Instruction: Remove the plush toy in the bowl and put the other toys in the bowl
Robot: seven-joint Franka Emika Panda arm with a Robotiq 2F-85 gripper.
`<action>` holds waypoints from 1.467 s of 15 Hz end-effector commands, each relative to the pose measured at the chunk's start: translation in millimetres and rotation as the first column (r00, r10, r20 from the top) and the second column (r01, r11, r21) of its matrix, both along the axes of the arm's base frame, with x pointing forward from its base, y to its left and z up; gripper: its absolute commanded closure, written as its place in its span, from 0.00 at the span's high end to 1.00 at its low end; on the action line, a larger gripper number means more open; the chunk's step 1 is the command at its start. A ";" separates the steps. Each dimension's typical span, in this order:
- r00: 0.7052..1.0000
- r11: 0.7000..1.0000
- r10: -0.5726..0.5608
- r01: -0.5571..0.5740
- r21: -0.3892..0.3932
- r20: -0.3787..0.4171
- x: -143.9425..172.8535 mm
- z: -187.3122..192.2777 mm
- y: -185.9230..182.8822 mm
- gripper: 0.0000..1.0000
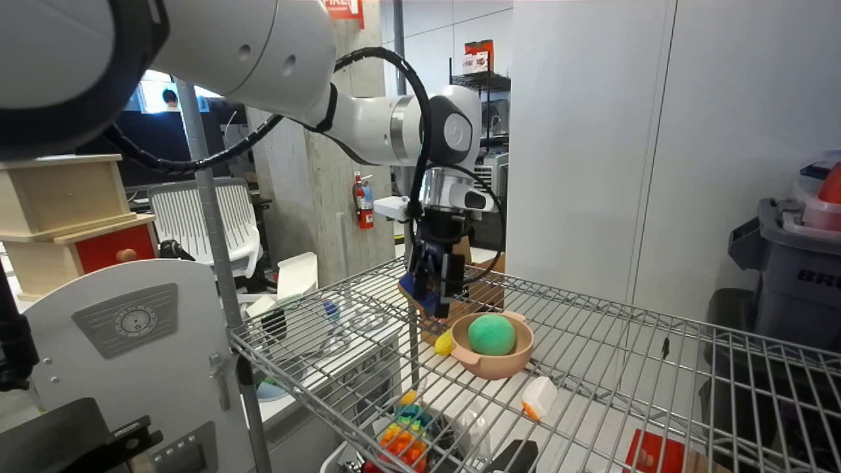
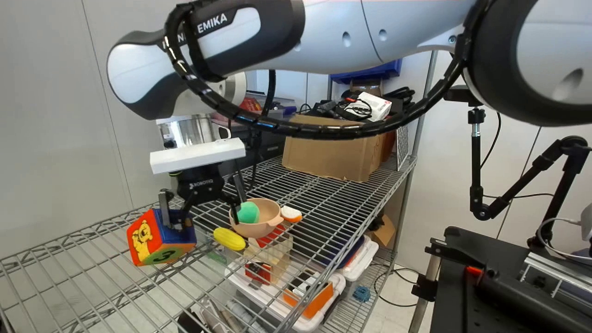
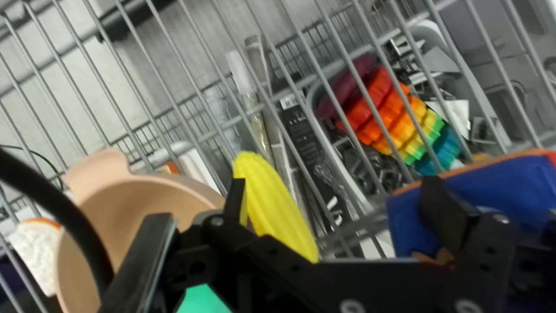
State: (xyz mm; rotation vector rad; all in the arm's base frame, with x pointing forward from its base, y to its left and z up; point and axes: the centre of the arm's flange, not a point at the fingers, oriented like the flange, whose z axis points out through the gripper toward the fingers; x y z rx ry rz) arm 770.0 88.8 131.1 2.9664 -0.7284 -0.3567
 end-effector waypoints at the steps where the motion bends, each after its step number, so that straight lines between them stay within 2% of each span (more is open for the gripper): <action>1: 0.980 0.998 -0.038 0.028 -0.052 -0.196 13.2 -33.9 8.6 1.00; 3: 0.956 0.998 -0.045 0.030 -0.057 -0.289 3.2 -46.6 9.2 1.00; 5: 0.938 0.998 -0.045 0.025 -0.062 -0.344 -8.9 -47.9 8.2 1.00; 7: 0.928 0.998 -0.032 0.012 -0.057 -0.372 -21.2 -40.2 7.6 1.00; 8: 0.933 0.999 -0.023 0.005 -0.052 -0.360 -26.2 -32.4 7.9 1.00; 9: 0.946 0.999 -0.018 0.004 -0.045 -0.324 -26.8 -24.6 9.0 1.00; 12: 0.990 1.000 0.001 -0.001 0.000 -0.138 -11.4 10.7 17.2 1.00; 14: 1.000 1.000 -0.004 0.004 0.001 -0.011 10.5 34.8 24.3 1.00; 16: 0.993 1.000 -0.007 0.004 0.024 0.116 34.0 53.7 29.9 1.00; 18: 0.971 0.998 -0.019 0.006 0.059 0.237 59.4 61.6 37.0 1.00; 21: 0.934 0.997 -0.035 0.009 0.075 0.357 102.2 55.5 50.7 1.00; 22: 0.923 0.997 -0.041 0.014 0.073 0.383 106.2 53.2 52.4 1.00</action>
